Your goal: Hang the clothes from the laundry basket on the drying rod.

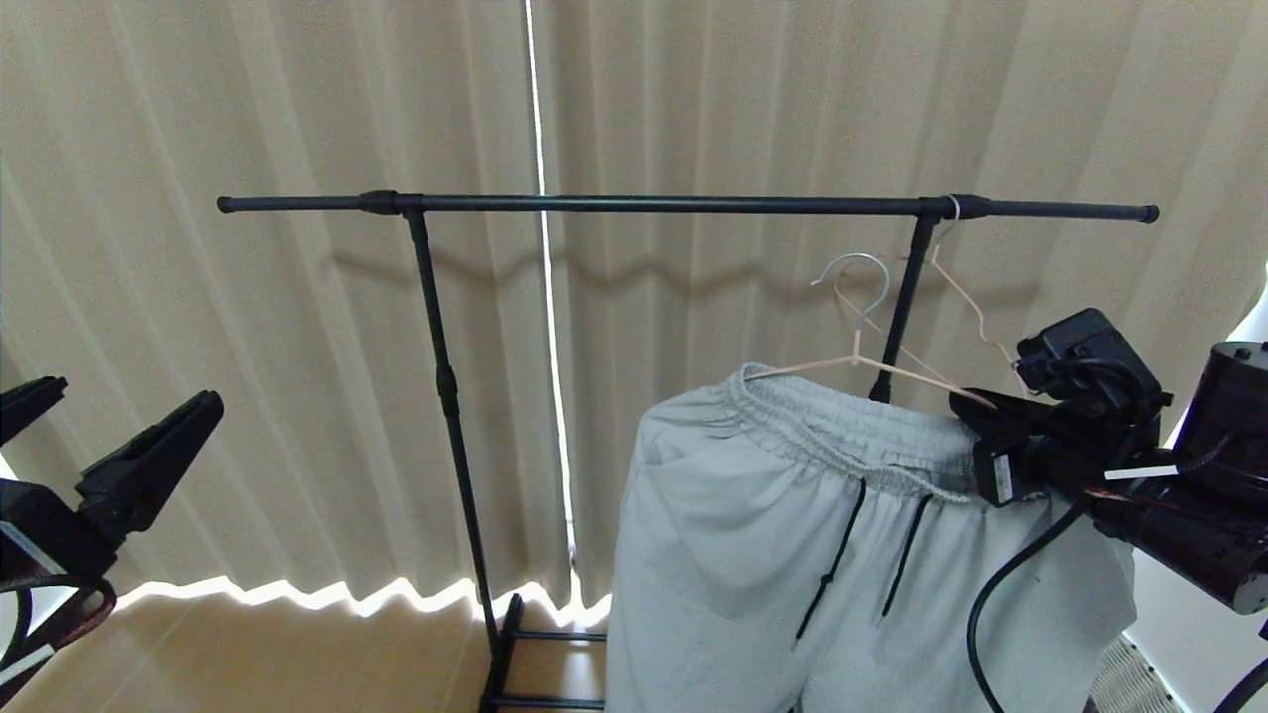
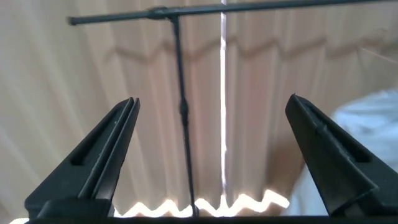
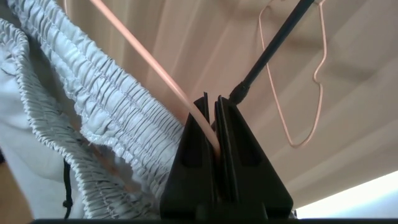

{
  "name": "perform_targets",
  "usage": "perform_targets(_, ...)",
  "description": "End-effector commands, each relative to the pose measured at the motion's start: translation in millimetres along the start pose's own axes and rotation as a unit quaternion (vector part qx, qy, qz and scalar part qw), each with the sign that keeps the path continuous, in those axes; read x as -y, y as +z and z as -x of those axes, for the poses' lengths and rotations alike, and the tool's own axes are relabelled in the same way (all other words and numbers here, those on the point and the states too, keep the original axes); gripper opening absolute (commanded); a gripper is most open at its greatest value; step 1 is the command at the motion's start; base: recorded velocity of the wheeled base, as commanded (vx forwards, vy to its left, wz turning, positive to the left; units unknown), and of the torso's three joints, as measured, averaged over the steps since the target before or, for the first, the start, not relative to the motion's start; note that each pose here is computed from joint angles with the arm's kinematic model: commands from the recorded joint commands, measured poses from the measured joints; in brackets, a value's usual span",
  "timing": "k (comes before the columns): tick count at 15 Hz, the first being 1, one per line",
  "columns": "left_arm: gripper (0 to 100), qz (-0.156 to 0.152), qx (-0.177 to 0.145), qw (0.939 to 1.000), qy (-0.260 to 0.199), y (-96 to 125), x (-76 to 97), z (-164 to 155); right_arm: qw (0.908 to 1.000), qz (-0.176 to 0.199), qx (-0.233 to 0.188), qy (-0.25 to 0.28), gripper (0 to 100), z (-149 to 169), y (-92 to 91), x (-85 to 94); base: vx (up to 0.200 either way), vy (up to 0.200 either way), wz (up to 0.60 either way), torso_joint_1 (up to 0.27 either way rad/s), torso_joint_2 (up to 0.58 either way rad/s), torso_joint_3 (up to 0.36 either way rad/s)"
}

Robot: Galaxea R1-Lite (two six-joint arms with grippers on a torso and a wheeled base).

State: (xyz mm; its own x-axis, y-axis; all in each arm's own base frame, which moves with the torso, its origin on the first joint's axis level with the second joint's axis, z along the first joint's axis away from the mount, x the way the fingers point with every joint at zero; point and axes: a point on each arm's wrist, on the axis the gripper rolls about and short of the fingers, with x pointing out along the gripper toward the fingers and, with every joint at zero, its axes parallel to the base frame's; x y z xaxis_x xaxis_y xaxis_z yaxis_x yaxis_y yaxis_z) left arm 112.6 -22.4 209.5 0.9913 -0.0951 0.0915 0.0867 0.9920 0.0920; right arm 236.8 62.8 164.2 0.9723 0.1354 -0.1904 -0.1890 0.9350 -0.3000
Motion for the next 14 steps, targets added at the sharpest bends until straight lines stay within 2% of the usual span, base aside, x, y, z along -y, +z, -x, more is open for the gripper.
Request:
perform_targets(1,100,-0.001,-0.013,0.9998,-0.014,-4.7,2.0,-3.4,1.0000,0.000,0.002,-0.001,0,-1.4,1.3,0.1,0.200,0.000,0.00,0.007,0.00,0.002)
perform_targets(4,100,-0.002,-0.021,0.9994,-0.026,-8.0,3.0,-6.0,1.0000,-0.002,0.007,-0.002,0,-2.6,3.9,0.7,0.200,0.000,0.00,-0.006,0.00,0.007)
perform_targets(8,100,-0.003,-0.044,0.9987,-0.026,-16.0,4.4,-12.0,0.9996,-0.023,0.015,-0.002,0,-2.0,7.8,1.5,0.200,0.000,0.00,0.007,0.01,0.004)
perform_targets(13,100,-0.002,-0.049,0.9985,-0.026,-17.6,4.5,-13.2,0.9994,-0.026,0.022,-0.004,0,-1.8,11.6,2.6,0.200,0.000,0.00,-0.002,0.00,0.003)
perform_targets(14,100,-0.004,-0.052,0.9983,-0.027,-19.2,4.6,-12.7,0.9993,-0.026,0.028,-0.006,0,-3.5,14.7,3.3,0.000,0.000,0.00,0.000,0.00,0.000)
